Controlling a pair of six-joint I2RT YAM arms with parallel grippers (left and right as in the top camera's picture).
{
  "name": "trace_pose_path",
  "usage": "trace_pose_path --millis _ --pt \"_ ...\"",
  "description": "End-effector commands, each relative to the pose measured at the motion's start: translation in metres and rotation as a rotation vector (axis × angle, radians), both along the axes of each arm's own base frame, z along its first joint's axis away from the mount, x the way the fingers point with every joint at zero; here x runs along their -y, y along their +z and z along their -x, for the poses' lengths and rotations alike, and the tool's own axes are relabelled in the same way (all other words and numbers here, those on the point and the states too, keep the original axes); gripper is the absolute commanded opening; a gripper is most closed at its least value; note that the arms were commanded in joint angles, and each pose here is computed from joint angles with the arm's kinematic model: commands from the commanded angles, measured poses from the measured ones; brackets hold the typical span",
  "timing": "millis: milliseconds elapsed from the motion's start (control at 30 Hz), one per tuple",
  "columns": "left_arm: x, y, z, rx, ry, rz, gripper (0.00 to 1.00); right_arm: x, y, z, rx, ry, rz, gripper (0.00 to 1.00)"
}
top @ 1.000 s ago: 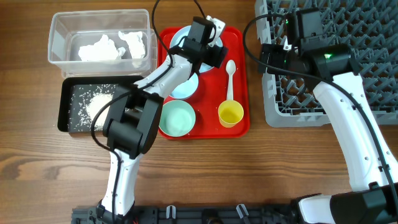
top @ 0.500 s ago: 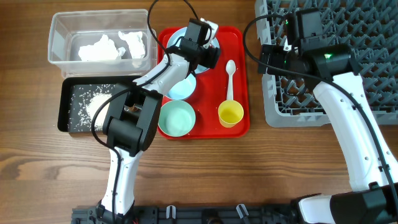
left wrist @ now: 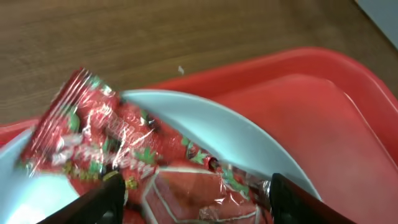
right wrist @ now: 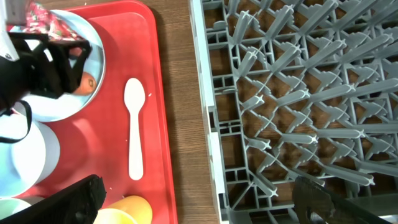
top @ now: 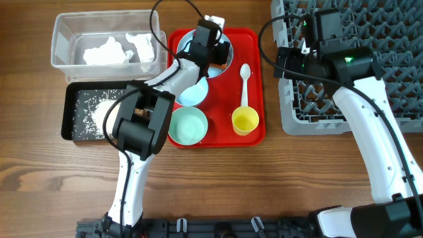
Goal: Sort waste into correct bins and load items into the dishwasher rack
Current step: 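Grasp the red candy wrapper with the left gripper, then carry the wrapper left past the clear bin and release it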
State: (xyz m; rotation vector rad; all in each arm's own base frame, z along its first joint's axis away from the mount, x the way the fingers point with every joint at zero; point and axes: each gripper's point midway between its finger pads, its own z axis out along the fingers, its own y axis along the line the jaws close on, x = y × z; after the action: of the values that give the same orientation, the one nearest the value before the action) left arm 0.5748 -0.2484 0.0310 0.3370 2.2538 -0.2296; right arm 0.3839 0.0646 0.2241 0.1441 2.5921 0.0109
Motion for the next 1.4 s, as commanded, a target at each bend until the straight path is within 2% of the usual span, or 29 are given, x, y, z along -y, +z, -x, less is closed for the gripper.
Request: trace_pose_path --millis 0,67,100,133,200,233,300,367,533,800,967,1133,1167,1233,1267,1300,1367 --pt "-0.029 -0.021 -0.013 -0.007 0.080 -0.003 0.79 -0.001 -0.002 -0.003 -0.004 0.009 -0.001 1.00" --pt "-0.037 -0.023 -0.015 -0.015 0.093 0.005 0.78 -0.001 -0.002 -0.003 -0.004 0.009 -0.001 1.00" --pt "-0.040 -0.024 -0.016 -0.019 0.094 0.009 0.74 -0.001 -0.002 -0.003 -0.004 0.009 -0.001 1.00" --pt "-0.040 -0.024 -0.016 -0.023 0.090 0.012 0.64 -0.001 -0.002 -0.003 -0.004 0.009 -0.001 1.00" --pt "-0.039 -0.026 -0.014 -0.034 0.083 0.015 0.37 -0.001 -0.002 -0.003 -0.001 0.009 -0.002 1.00" --pt "-0.039 -0.027 -0.013 -0.038 0.083 0.013 0.27 -0.001 -0.002 -0.004 -0.001 0.009 -0.002 1.00" --pt "-0.037 -0.027 -0.012 -0.041 0.082 0.015 0.10 -0.001 -0.002 -0.003 -0.001 0.009 -0.001 1.00" --pt "-0.033 -0.024 -0.012 -0.035 0.076 0.017 0.04 -0.001 -0.002 -0.003 -0.004 0.009 -0.001 1.00" --pt "-0.031 0.016 -0.015 0.006 0.102 0.072 0.04 -0.001 -0.002 -0.003 -0.005 0.009 -0.001 1.00" --pt "-0.037 0.132 0.001 0.101 0.103 0.120 0.04 -0.001 -0.002 -0.003 -0.004 0.009 -0.001 1.00" --pt "-0.053 0.161 0.013 0.096 0.151 0.116 0.04 -0.001 -0.002 -0.003 -0.005 0.009 -0.001 1.00" --pt "-0.075 0.154 0.013 0.054 0.226 0.123 0.04 -0.001 -0.003 -0.002 -0.006 0.009 -0.001 1.00" --pt "-0.075 0.147 0.012 0.044 0.227 0.118 0.10 -0.001 -0.002 -0.003 -0.005 0.009 -0.002 1.00" --pt "-0.074 0.138 0.008 0.040 0.227 0.116 0.41 -0.001 -0.003 -0.003 -0.006 0.011 -0.005 1.00" --pt "-0.073 0.135 0.006 0.043 0.227 0.118 0.50 -0.002 -0.003 -0.002 -0.007 0.015 -0.010 1.00" --pt "-0.072 0.132 0.002 0.051 0.226 0.121 0.66 -0.004 -0.003 -0.002 -0.009 0.019 -0.018 1.00" --pt "-0.069 0.125 -0.004 0.065 0.225 0.128 0.74 -0.004 -0.003 -0.002 -0.008 0.019 -0.017 1.00"
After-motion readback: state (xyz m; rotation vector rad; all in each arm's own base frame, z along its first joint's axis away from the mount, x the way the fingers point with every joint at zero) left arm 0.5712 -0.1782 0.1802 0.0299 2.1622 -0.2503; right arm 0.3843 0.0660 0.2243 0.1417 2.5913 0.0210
